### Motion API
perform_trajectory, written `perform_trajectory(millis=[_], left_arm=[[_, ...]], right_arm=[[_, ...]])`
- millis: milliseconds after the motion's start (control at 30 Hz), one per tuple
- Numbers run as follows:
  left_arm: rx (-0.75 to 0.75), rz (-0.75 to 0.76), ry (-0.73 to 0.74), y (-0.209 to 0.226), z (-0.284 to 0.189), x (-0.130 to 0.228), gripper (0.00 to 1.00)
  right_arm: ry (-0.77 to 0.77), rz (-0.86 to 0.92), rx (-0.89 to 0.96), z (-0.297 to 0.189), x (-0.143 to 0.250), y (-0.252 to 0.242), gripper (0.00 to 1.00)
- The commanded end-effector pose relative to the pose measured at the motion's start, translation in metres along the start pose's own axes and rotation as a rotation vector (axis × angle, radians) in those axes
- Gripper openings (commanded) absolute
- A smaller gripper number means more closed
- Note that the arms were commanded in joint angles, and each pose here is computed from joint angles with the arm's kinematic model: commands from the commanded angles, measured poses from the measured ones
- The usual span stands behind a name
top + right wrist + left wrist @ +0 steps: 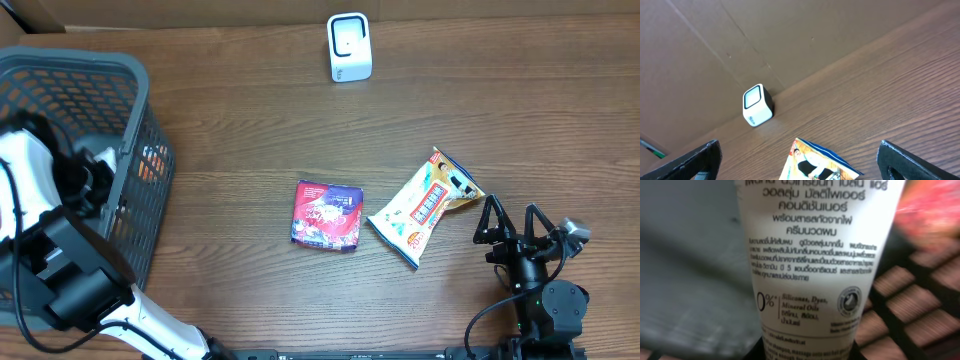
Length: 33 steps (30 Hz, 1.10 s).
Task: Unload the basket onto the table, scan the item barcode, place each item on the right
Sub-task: 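Reach the left gripper into the basket and grasp the white tube, then carry the white tube out and stand it left of the purple pack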
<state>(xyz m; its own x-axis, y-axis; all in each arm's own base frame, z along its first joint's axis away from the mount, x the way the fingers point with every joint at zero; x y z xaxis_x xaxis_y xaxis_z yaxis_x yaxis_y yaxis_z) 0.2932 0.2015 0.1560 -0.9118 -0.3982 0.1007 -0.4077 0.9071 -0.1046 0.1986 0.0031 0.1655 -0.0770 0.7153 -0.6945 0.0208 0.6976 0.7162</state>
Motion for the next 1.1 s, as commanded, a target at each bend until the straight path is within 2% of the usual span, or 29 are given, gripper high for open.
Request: perform_trajectory(millis=[0, 167, 300, 500, 667, 767, 867, 967, 1067], left_arm=[[0.009, 0.019, -0.146, -0.010, -0.057, -0.014, 0.04], [-0.006, 0.033, -0.260, -0.019, -0.128, -0.004, 0.04], [0.067, 0.084, -0.465, -0.043, -0.182, 0.010, 0.05], [0.198, 0.225, -0.706, -0.093, -0.248, 0.063, 0.06], [0.239, 0.396, -0.816, -0.142, -0.277, 0.115, 0.07], [0.276, 0.539, -0.829, -0.176, -0.281, 0.137, 0.12], [0.304, 0.656, -0.769, -0.207, -0.270, 0.149, 0.11], [0.235, 0.644, -0.655, -0.223, -0.241, 0.148, 0.10], [0.147, 0.619, -0.505, -0.236, -0.200, 0.147, 0.04]], right_arm=[[-0.005, -0.008, -0.004, 0.000, 0.001, -0.001, 1.00], [-0.005, -0.008, -0.004, 0.000, 0.001, -0.001, 1.00], [-0.005, -0.008, -0.003, 0.000, 0.001, -0.001, 1.00], [-0.005, -0.008, -0.003, 0.000, 0.001, -0.001, 1.00], [-0.005, -0.008, -0.004, 0.000, 0.001, -0.001, 1.00], [-0.005, -0.008, -0.003, 0.000, 0.001, -0.001, 1.00], [-0.005, -0.008, -0.004, 0.000, 0.001, -0.001, 1.00], [-0.005, -0.008, -0.004, 0.000, 0.001, -0.001, 1.00], [-0.005, -0.008, -0.003, 0.000, 0.001, -0.001, 1.00]])
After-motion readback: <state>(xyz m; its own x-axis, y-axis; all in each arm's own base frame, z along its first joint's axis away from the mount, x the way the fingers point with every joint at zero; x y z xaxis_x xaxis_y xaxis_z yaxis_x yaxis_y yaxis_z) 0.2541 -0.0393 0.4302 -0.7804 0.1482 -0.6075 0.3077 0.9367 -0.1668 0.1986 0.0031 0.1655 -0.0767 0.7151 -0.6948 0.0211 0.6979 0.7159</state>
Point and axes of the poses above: each gripper's point midway between its finger pads, its own z axis out along the fingers, its own y axis along the line the jaws close on, x = y × z, the point moved 5 cm from there along -z, back along the fingers, and after that the axes turned 14 degrees about z, right-handed, at the moved point
